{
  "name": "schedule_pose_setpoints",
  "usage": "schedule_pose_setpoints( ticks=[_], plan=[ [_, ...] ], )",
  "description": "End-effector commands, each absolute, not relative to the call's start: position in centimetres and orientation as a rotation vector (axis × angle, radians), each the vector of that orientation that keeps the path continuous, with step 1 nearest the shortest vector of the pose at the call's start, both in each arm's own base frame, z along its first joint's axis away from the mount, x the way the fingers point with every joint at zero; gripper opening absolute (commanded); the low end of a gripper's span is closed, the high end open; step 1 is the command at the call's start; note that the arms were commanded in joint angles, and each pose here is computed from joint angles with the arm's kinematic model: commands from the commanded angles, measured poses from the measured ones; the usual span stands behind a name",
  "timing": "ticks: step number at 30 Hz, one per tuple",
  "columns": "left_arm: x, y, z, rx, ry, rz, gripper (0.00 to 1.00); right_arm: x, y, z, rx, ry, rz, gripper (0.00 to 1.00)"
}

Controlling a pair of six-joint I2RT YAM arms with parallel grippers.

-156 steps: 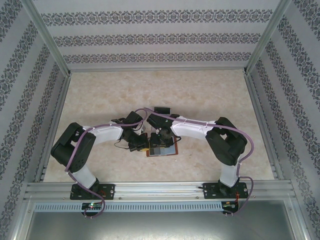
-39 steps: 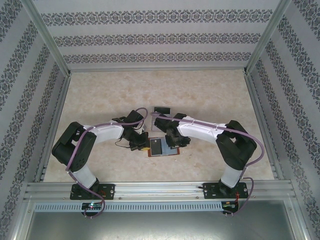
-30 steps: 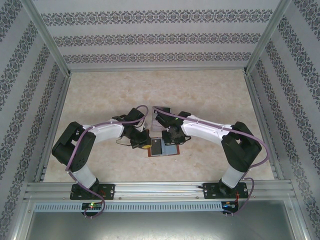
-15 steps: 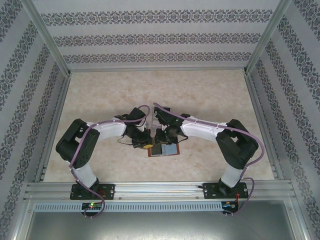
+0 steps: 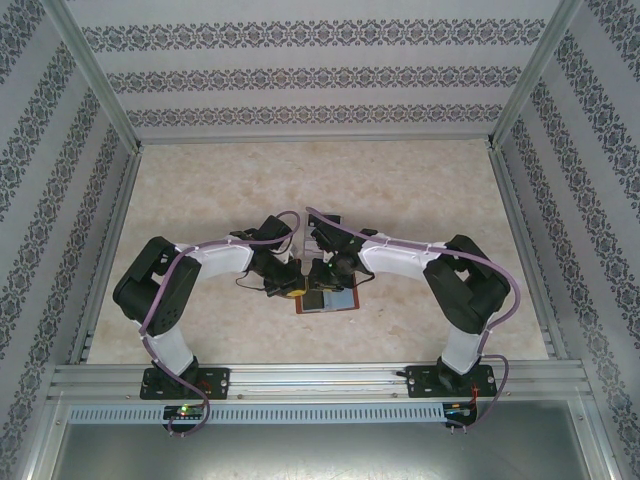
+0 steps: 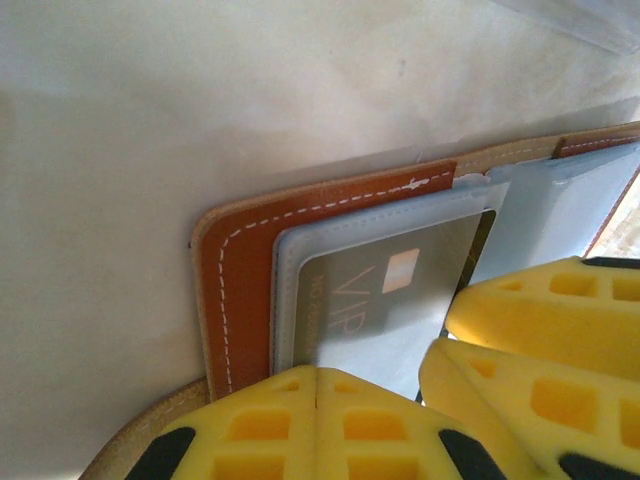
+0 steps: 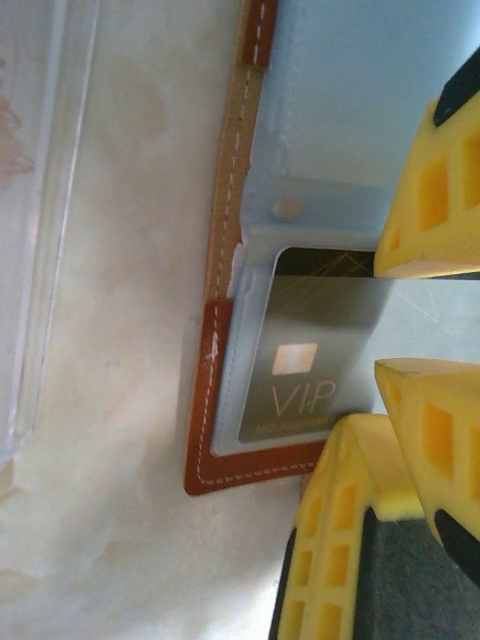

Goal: Take the credit cards out of the card holder

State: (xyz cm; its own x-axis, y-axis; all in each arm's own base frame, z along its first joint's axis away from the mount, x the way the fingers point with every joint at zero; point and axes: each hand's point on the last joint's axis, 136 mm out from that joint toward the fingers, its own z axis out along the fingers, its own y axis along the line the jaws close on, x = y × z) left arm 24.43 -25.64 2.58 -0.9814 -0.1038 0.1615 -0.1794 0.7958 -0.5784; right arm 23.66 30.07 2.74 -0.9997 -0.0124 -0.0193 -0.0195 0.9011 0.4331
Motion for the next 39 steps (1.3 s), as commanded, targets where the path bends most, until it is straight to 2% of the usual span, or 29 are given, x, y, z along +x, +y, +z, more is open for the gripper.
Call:
schedule_pose_setpoints(
  ticks=[1,12,29,39],
  plan=[
    [24.0,-25.3,1.7,0.226,-2.851,0.917,0.00,23.1,28.8,1.1,0.001,3.090,0.625,0.30],
    [23.7,-25.1,1.5,0.226,-2.848,0.907,0.00,23.3,26.9,1.5,-0.011,3.087,0.470,0.39],
    [23.5,-24.9,1.3,0.219,-2.849,0.888,0.00,23.5,26.3,2.5,-0.035,3.076,0.410,0.42],
    [24.3,-25.2,3.1,0.208,-2.875,0.917,0.00,23.8,27.5,4.5,-0.008,3.019,0.568,0.42]
  ],
)
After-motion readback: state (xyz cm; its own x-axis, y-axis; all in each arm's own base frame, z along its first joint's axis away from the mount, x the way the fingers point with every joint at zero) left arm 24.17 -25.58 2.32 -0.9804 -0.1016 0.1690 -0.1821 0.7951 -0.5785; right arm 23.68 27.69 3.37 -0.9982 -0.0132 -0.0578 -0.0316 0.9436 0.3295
